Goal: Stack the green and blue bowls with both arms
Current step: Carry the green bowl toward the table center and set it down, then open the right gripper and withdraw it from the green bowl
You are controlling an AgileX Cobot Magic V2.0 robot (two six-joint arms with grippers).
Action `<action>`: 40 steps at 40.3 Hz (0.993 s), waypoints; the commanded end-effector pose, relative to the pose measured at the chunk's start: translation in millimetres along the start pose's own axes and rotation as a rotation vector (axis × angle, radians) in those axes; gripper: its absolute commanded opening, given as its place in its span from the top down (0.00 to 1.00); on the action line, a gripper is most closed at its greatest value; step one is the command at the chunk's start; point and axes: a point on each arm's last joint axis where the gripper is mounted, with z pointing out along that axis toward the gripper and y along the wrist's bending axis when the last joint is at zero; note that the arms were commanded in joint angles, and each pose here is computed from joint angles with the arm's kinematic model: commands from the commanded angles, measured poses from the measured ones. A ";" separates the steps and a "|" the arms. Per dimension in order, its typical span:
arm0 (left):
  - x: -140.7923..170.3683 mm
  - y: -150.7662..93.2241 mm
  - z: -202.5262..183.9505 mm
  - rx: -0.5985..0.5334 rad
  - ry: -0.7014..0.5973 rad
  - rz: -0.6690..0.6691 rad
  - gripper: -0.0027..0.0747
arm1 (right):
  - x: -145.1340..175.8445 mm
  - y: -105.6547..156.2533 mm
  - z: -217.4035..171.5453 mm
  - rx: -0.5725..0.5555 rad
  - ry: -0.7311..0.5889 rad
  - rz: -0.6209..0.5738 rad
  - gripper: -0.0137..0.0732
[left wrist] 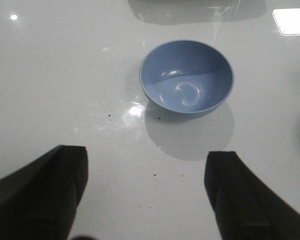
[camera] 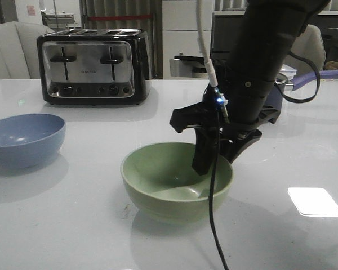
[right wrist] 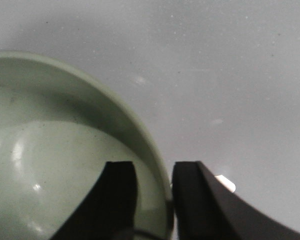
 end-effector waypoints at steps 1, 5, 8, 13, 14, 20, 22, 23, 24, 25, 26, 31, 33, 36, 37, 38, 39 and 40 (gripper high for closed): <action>-16.1 -0.5 -6.0 0.004 -0.105 -0.002 0.26 | -12.1 3.1 -25.3 0.009 -0.103 -0.030 0.25; -16.1 -0.5 -6.0 0.004 -0.105 -0.002 0.26 | -13.3 3.7 -32.3 0.013 -0.124 -0.036 0.23; -16.1 -0.5 -6.0 0.004 -0.105 -0.002 0.26 | -14.3 6.2 -46.5 0.012 -0.164 -0.042 0.23; -16.1 -0.5 -6.0 0.004 -0.105 -0.002 0.26 | -11.6 12.8 -80.9 0.011 -0.251 -0.058 0.23; -16.1 -0.5 -6.0 0.004 -0.105 -0.002 0.26 | -9.2 14.9 -89.9 0.010 -0.273 -0.062 0.23; -16.1 -0.5 -6.0 0.004 -0.105 -0.002 0.26 | 13.9 21.4 -131.6 0.014 -0.373 -0.097 0.23; -16.1 -0.5 -6.0 0.004 -0.105 -0.002 0.26 | 25.8 23.1 -143.7 0.018 -0.403 -0.116 0.23; -16.1 -0.5 -6.0 0.004 -0.105 -0.002 0.26 | 31.3 23.7 -148.6 0.020 -0.416 -0.122 0.23; -16.1 -0.5 -6.0 0.004 -0.105 -0.002 0.26 | 37.0 24.2 -153.2 0.023 -0.432 -0.130 0.23; -16.1 -0.5 -6.0 0.004 -0.105 -0.002 0.26 | 45.2 24.8 -158.4 0.025 -0.447 -0.137 0.23; -16.1 -0.5 -6.0 0.004 -0.105 -0.002 0.26 | 52.5 24.8 -160.5 0.026 -0.454 -0.139 0.23; -16.5 -0.5 -6.1 0.003 -0.109 -0.002 0.26 | 88.8 26.1 -179.1 0.038 -0.524 -0.153 0.23; -16.7 -0.5 -6.1 0.003 -0.111 -0.002 0.26 | 104.5 26.0 -184.1 0.045 -0.542 -0.161 0.23; -16.9 -0.4 -6.1 0.003 -0.114 -0.002 0.26 | 125.7 26.0 -189.0 0.049 -0.563 -0.168 0.23; -16.9 -0.4 -6.1 0.003 -0.114 -0.002 0.26 | 132.7 25.7 -188.5 0.049 -0.564 -0.168 0.23; -16.9 -0.4 -6.1 0.003 -0.114 -0.002 0.26 | 139.8 26.0 -191.5 0.048 -0.579 -0.171 0.23; -17.1 -0.4 -6.1 0.003 -0.116 -0.002 0.26 | 146.4 25.6 -190.3 0.048 -0.578 -0.171 0.23; -17.3 -0.4 -6.2 0.003 -0.118 -0.002 0.26 | 153.0 25.8 -192.3 0.048 -0.589 -0.173 0.23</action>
